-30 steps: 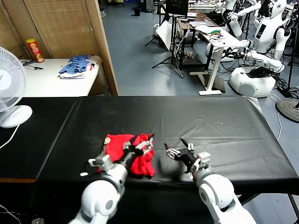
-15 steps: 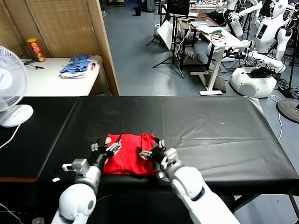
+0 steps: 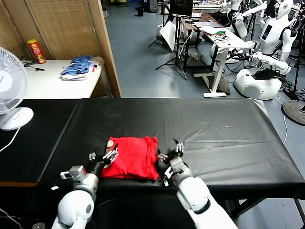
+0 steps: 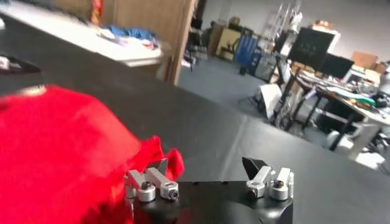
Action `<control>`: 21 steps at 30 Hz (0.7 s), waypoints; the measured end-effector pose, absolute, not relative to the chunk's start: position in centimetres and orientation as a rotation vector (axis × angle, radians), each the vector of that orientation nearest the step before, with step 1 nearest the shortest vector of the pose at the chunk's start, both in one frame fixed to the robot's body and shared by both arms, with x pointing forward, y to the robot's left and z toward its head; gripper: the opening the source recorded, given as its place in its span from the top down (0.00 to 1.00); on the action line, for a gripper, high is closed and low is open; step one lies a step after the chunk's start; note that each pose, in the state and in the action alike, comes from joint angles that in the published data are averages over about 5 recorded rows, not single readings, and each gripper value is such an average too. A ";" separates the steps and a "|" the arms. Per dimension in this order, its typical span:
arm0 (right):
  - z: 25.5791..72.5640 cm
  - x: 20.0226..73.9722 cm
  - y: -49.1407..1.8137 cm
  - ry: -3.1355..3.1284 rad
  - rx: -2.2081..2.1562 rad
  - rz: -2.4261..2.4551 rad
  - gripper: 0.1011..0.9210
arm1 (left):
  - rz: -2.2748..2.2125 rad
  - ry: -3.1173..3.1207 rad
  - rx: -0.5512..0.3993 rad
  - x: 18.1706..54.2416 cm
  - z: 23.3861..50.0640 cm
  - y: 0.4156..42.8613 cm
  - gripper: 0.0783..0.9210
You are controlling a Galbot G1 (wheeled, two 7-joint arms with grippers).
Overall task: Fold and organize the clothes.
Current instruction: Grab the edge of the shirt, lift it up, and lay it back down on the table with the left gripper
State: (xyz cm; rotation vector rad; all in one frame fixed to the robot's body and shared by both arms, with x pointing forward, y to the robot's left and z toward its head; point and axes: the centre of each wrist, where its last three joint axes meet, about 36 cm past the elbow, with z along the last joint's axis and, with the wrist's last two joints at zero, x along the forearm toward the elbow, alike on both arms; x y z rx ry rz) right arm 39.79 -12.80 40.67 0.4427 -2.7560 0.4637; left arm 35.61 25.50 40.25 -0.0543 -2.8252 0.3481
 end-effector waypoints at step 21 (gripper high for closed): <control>43.3 37.7 -15.3 -2.858 0.467 0.286 0.15 | 1.018 -2.564 -0.030 35.0 37.9 28.3 0.16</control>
